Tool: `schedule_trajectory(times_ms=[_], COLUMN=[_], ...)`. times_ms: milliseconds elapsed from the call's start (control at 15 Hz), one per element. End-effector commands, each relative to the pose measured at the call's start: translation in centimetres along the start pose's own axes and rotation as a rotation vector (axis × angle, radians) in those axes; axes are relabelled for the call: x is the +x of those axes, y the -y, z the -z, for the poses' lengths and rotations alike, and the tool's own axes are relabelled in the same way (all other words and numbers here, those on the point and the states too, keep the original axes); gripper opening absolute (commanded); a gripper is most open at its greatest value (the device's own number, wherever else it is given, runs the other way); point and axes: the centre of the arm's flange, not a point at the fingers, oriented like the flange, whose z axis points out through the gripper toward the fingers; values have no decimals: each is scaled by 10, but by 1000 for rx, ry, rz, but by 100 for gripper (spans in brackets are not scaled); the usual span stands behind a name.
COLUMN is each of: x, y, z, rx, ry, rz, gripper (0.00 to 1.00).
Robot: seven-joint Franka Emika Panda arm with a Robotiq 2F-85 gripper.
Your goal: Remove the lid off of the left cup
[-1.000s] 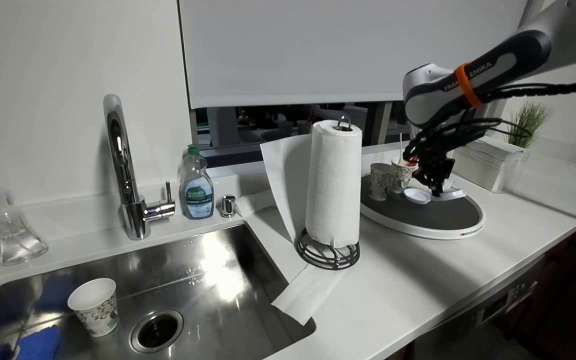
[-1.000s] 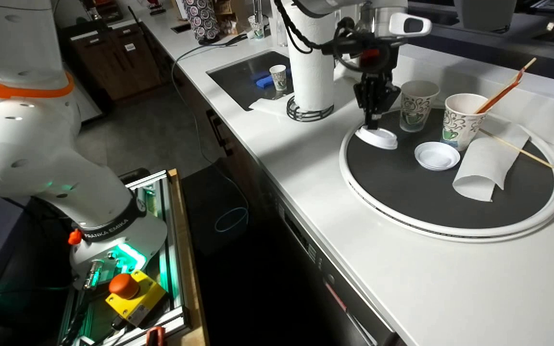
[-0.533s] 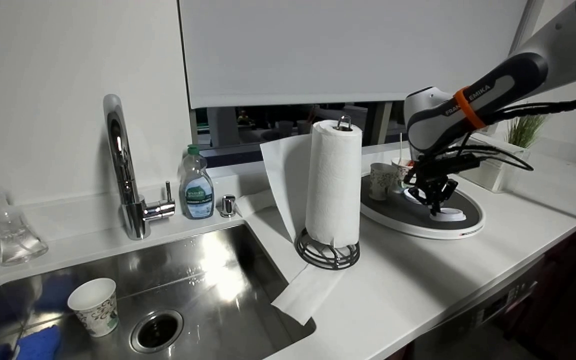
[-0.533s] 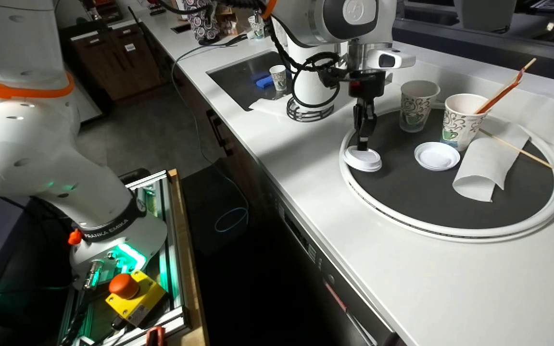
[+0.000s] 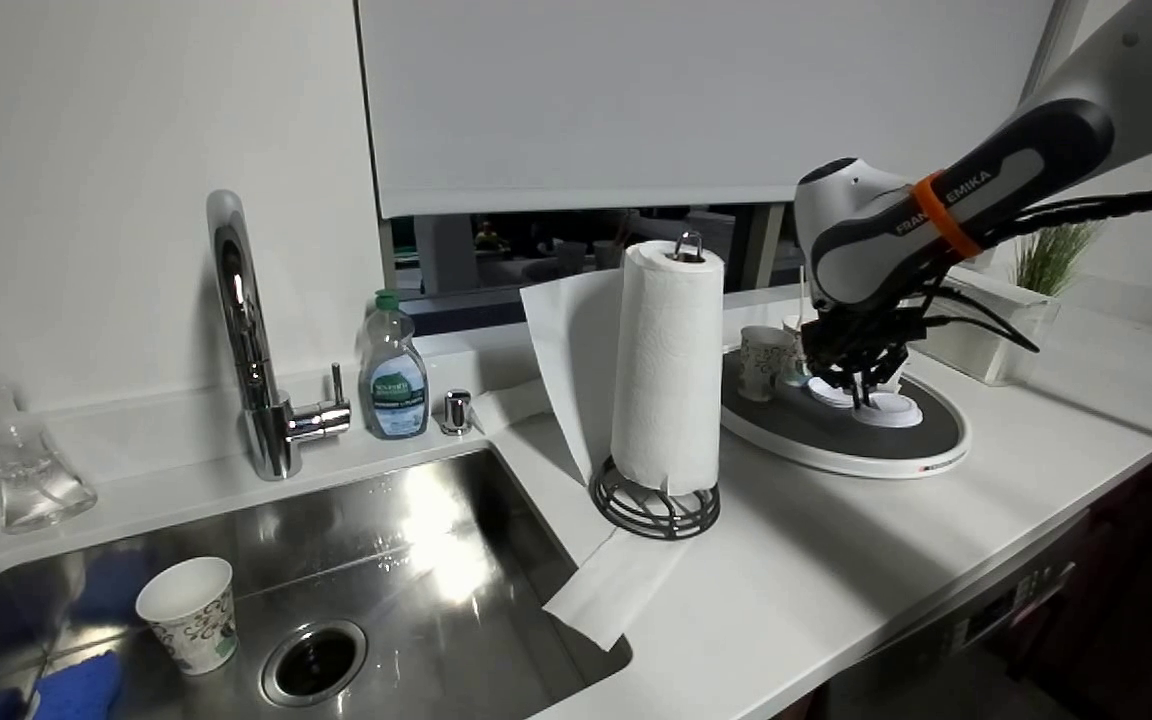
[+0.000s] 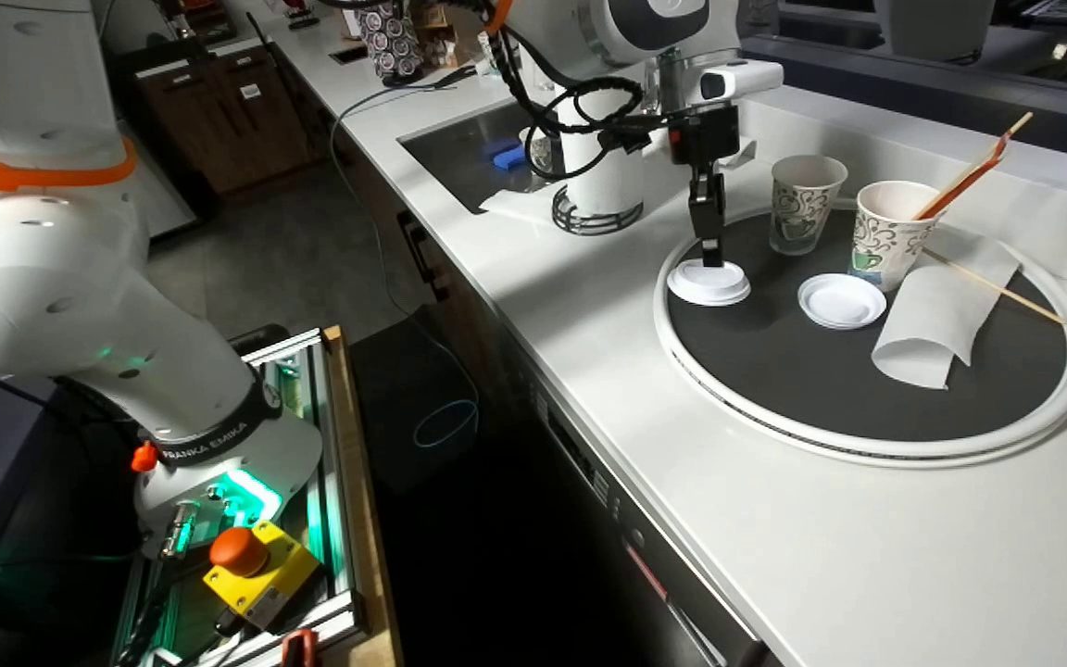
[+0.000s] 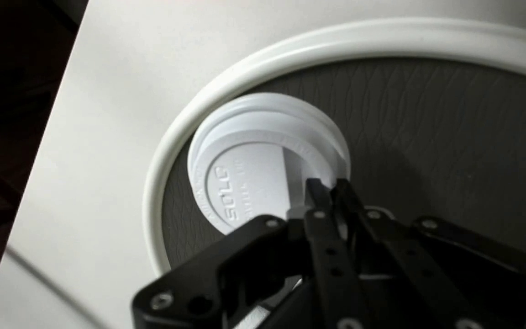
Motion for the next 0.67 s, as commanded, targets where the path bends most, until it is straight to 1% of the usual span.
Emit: schedule_trajectory(times_ms=[0,133,333,400,467,533,600], x=[-13,-13,-9,-7,-5,-5,2], y=[6,6,-3,-11,-16,-21,-2], z=[0,7,23,39,51,70,43], rx=[-27,-25,-22,22,50,66,25], ry=[-35,-51,-80,-95,-121,-172,-110], rz=[-61,-80,-112,-85,-62,-17,-64], gripper=[36,48,72,79,86,94,76])
